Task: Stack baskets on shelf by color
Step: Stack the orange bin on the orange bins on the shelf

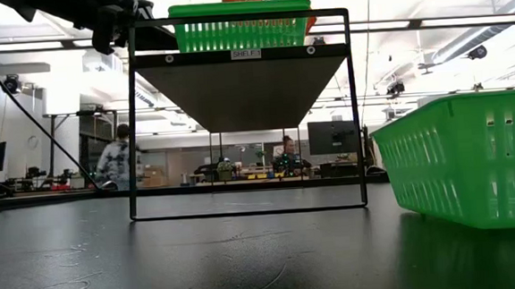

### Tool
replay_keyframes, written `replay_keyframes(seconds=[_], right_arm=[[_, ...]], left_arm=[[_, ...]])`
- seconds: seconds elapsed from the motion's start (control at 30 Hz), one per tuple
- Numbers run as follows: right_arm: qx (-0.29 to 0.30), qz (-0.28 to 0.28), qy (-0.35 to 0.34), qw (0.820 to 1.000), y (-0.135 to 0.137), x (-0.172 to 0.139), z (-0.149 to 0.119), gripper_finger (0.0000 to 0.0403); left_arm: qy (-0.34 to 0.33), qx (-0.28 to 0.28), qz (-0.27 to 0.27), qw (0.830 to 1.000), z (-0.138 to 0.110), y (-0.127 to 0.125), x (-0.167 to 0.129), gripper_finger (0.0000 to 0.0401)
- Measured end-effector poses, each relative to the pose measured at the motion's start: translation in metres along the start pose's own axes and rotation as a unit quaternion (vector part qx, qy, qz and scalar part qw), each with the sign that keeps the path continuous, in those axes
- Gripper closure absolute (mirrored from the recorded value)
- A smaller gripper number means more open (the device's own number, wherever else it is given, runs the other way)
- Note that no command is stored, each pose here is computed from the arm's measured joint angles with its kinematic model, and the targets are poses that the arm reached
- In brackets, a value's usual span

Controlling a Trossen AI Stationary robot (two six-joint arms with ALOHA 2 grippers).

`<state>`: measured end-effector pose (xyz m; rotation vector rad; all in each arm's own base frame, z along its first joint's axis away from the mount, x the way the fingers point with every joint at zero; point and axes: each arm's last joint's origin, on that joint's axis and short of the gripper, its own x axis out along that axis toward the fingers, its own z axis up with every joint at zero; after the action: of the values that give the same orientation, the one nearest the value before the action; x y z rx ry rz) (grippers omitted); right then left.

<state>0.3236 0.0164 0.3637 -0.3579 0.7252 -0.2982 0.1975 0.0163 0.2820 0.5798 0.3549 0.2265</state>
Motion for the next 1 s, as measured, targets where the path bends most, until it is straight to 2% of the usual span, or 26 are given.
replay_keyframes(seconds=[0.77,1.0], right_arm=[[0.012,-0.006,0.013,1.0,0.0,0.015,-0.001,0.0384],[-0.001,-0.008,0.033,0.999,0.006,0.031,-0.003,0.0364]], left_arm=[[0.001,0.0,-0.001,1.0,0.0,0.0,0.0,0.0401],[0.001,0.0,-0.001,1.0,0.0,0.0,0.0,0.0401]])
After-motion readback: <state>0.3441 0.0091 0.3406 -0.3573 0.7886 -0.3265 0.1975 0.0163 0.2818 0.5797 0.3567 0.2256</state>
